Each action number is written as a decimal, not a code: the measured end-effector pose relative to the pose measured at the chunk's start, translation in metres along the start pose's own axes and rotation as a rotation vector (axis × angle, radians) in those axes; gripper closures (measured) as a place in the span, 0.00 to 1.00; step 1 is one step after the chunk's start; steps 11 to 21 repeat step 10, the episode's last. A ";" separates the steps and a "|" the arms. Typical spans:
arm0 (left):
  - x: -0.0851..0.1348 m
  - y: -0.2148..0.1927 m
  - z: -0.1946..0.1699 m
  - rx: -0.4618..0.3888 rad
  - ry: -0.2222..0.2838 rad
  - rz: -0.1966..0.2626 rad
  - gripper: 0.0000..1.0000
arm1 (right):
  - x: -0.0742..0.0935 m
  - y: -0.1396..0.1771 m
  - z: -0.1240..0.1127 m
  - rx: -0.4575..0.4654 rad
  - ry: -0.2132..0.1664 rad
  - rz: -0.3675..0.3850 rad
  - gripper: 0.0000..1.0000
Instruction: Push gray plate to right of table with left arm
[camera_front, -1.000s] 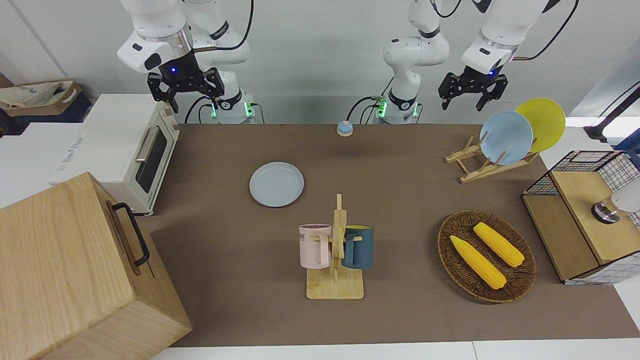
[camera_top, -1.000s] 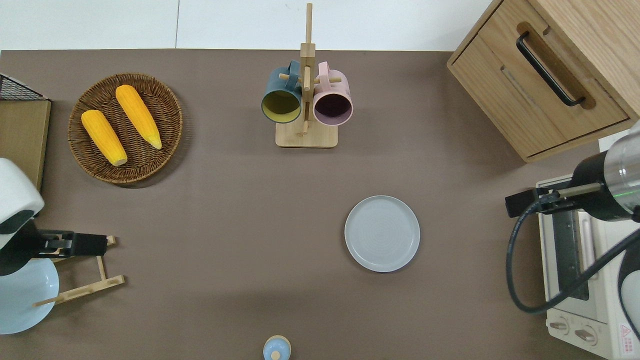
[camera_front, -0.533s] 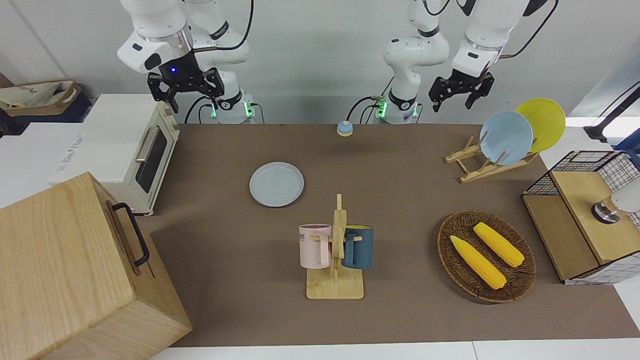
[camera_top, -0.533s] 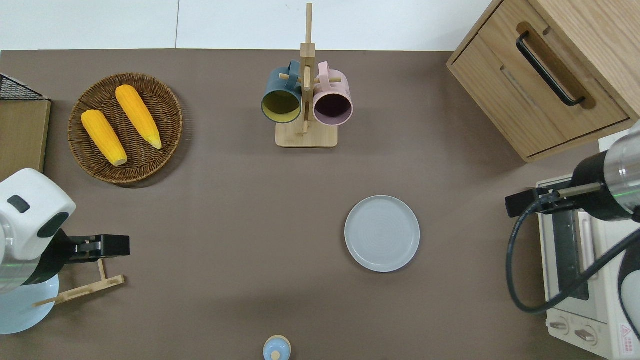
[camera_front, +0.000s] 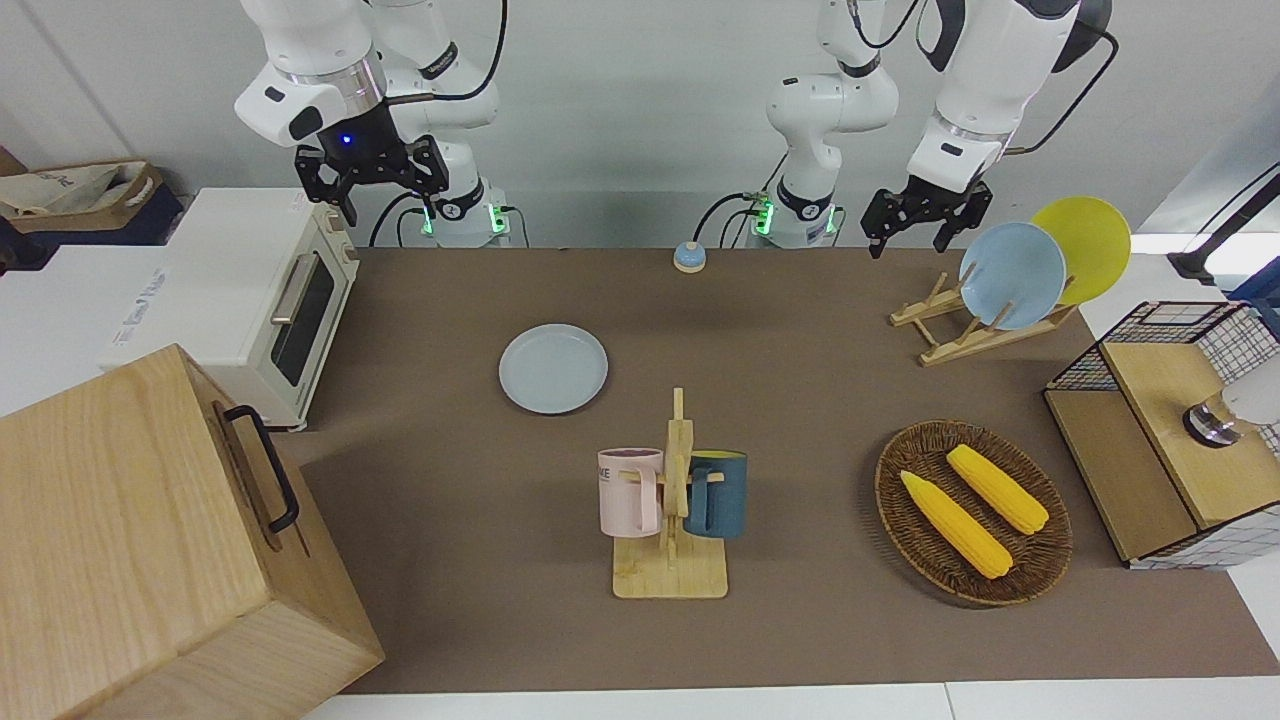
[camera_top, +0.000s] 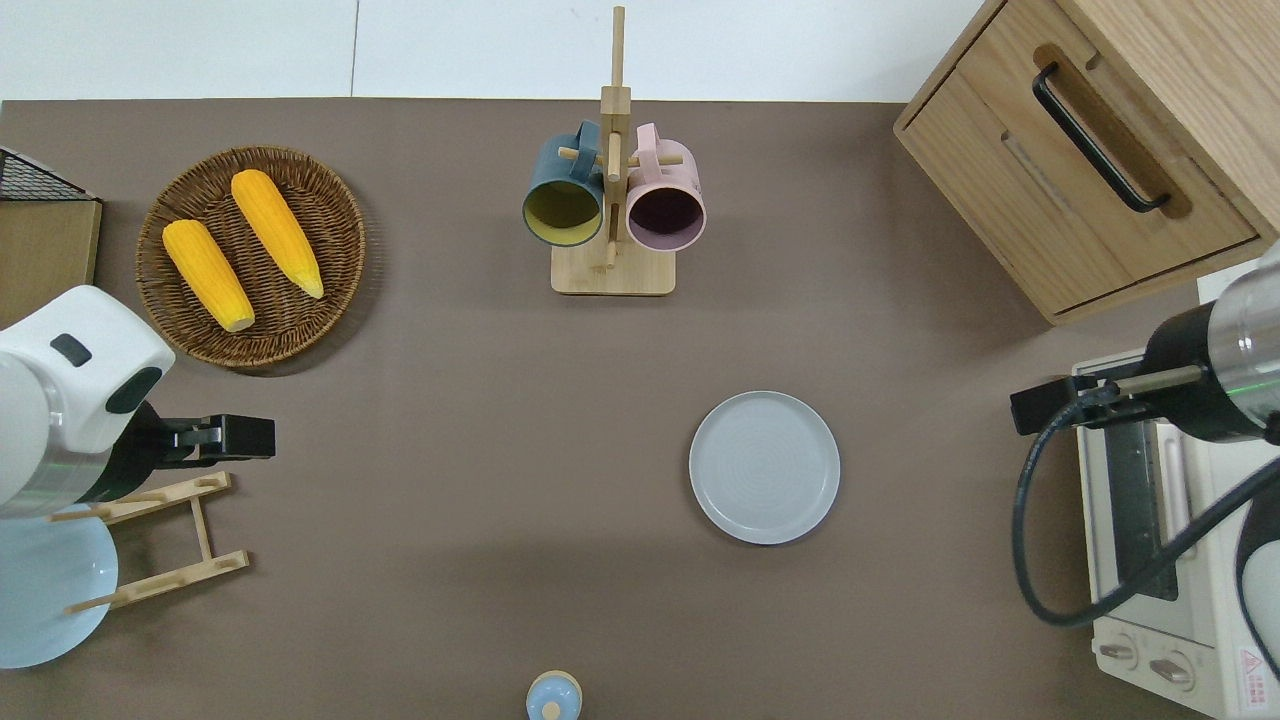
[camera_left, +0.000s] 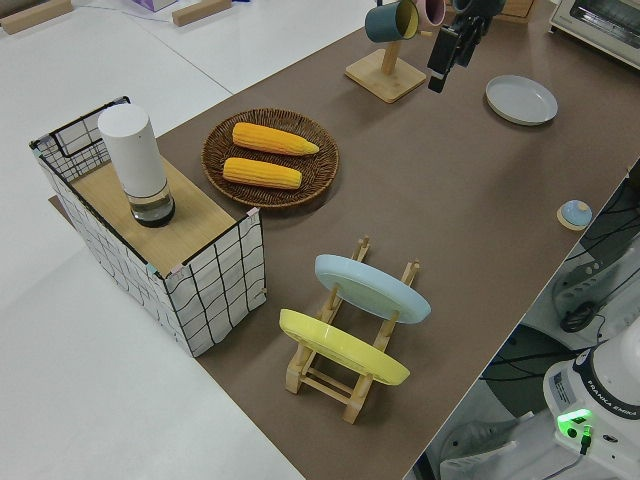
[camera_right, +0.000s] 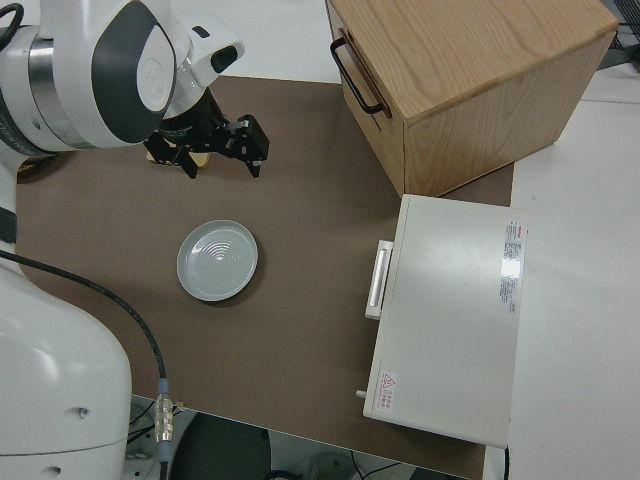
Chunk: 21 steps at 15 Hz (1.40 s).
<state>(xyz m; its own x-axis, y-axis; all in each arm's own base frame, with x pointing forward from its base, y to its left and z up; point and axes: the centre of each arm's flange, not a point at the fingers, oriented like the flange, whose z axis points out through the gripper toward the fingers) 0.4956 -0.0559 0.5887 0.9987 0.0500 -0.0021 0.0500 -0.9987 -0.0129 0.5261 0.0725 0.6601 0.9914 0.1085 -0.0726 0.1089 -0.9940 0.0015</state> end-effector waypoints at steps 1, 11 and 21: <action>0.002 0.000 -0.002 -0.002 0.006 0.018 0.00 | 0.000 0.000 0.000 0.000 0.000 0.000 0.01; 0.009 -0.002 -0.006 -0.005 0.016 0.049 0.00 | 0.000 0.000 0.000 0.000 0.000 0.000 0.01; 0.009 -0.002 -0.006 -0.005 0.016 0.049 0.00 | 0.000 0.000 0.000 0.000 0.000 0.000 0.01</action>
